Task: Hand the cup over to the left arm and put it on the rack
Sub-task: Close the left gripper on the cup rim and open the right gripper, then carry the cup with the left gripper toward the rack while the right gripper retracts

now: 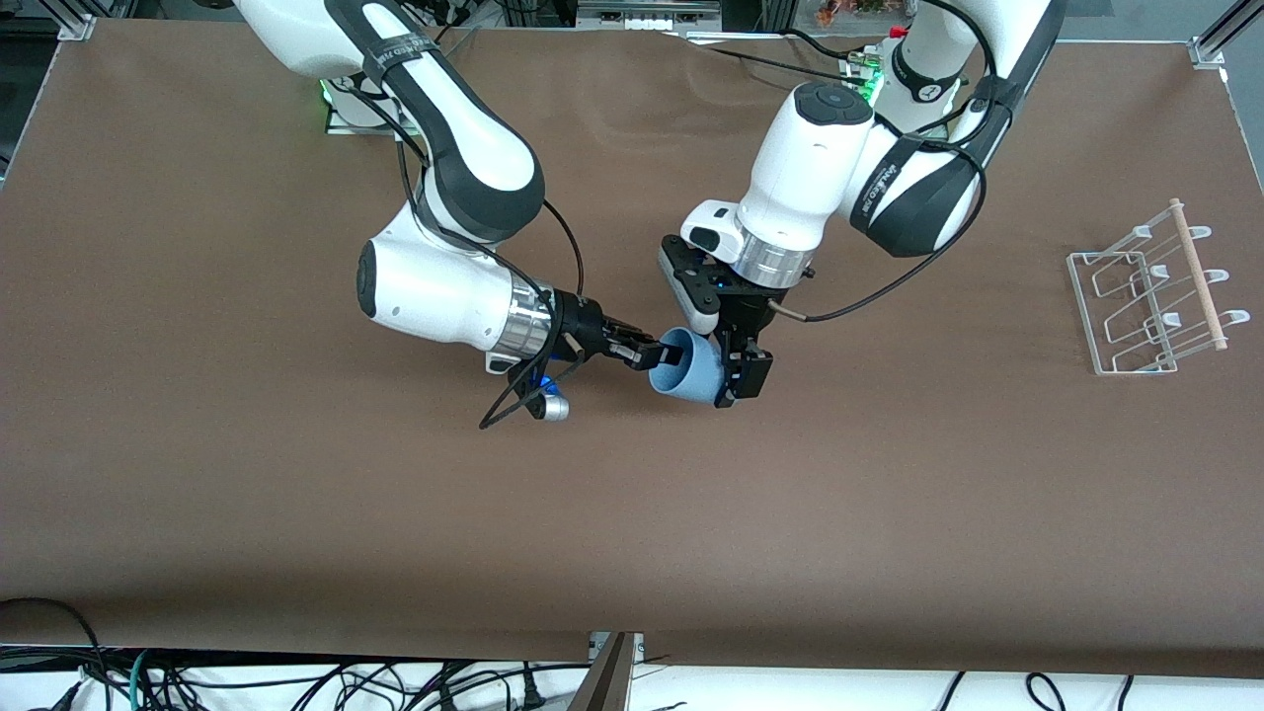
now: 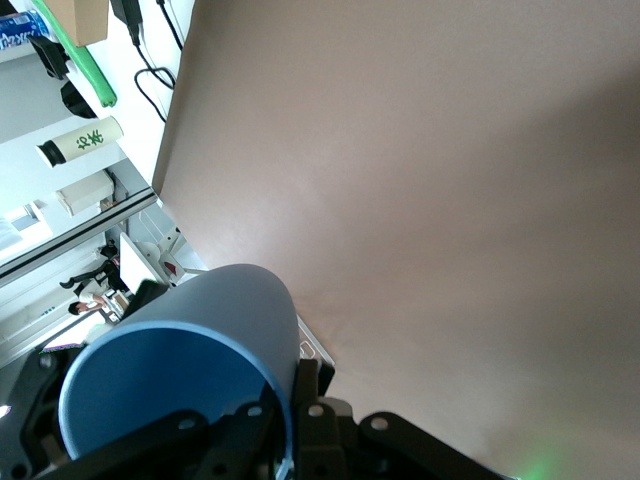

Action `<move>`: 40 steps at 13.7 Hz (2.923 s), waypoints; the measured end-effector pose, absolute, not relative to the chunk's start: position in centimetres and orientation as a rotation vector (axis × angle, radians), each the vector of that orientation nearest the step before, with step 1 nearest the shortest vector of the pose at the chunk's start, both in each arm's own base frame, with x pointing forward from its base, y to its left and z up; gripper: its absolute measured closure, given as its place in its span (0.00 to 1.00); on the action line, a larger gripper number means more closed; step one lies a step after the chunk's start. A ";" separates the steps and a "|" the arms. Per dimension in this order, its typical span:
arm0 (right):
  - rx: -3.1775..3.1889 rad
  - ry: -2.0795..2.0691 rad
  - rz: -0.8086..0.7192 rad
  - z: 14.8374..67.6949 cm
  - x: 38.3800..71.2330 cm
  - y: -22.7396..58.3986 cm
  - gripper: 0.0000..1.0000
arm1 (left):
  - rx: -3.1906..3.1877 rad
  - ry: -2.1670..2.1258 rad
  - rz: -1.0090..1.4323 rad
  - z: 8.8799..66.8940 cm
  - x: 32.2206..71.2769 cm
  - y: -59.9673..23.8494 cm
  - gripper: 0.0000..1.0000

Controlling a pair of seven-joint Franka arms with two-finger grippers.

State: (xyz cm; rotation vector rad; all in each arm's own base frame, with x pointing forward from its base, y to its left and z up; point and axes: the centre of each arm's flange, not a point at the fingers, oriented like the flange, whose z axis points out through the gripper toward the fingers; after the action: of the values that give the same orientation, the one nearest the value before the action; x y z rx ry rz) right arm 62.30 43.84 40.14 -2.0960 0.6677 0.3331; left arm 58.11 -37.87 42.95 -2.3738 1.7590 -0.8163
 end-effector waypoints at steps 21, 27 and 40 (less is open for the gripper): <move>-2.139 0.664 0.368 42.5 65.7 37.1 0.00 | -2.617 1.219 -0.470 47.1 60.8 -24.5 0.27; -2.320 0.597 0.278 42.7 66.3 34.6 0.00 | -2.730 0.714 0.372 47.7 54.6 -15.6 0.27; -2.716 0.282 0.123 44.7 68.1 25.3 0.00 | -2.662 -0.038 1.490 35.8 48.4 19.4 0.27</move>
State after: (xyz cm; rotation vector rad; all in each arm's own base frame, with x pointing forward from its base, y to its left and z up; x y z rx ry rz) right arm 68.13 25.28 44.67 -2.7165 0.2816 0.1233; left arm 48.41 19.44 35.78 -2.6615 -0.0375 1.4905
